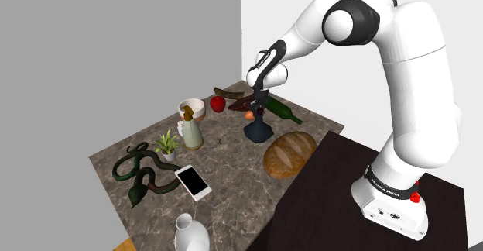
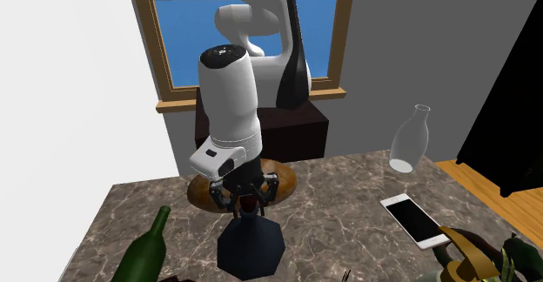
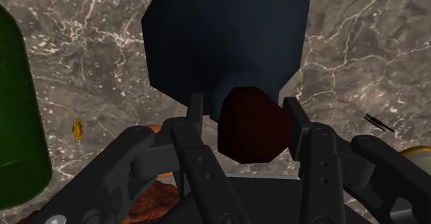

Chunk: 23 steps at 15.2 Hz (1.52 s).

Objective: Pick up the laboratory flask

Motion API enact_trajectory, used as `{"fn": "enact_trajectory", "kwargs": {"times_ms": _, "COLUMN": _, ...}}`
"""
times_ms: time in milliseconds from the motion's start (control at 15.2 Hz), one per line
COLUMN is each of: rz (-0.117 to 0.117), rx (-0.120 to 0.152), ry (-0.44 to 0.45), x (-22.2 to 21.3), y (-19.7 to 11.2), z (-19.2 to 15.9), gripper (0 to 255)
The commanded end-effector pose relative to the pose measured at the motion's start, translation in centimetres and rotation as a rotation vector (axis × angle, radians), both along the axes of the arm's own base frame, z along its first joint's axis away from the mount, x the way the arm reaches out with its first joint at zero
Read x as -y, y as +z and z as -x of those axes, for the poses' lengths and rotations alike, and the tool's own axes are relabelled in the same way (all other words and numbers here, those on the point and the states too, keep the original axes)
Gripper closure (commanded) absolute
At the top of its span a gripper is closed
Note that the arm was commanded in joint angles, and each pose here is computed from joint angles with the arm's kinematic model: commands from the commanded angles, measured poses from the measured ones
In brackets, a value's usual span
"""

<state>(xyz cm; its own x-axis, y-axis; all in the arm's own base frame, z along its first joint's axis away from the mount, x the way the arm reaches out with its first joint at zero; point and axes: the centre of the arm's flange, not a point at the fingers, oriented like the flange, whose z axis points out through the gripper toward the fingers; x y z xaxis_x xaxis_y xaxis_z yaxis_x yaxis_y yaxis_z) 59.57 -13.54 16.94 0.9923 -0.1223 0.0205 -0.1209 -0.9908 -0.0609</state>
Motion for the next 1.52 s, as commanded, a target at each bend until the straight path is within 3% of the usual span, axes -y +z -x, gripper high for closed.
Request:
{"fn": "enact_trajectory", "kwargs": {"times_ms": 0, "rz": 0.000, "rx": -0.001, "ry": 0.001, "x": 0.0, "y": -0.1, "z": 0.0, "gripper": 255}}
{"fn": "enact_trajectory", "kwargs": {"times_ms": 396, "rz": 0.000, "rx": -0.001, "ry": 0.001, "x": 0.0, "y": -0.2, "z": 0.0, "gripper": 255}}
{"fn": "enact_trajectory", "kwargs": {"times_ms": 1452, "rz": 0.000, "rx": -0.001, "ry": 0.001, "x": 0.0, "y": 7.8, "z": 0.0, "gripper": 255}}
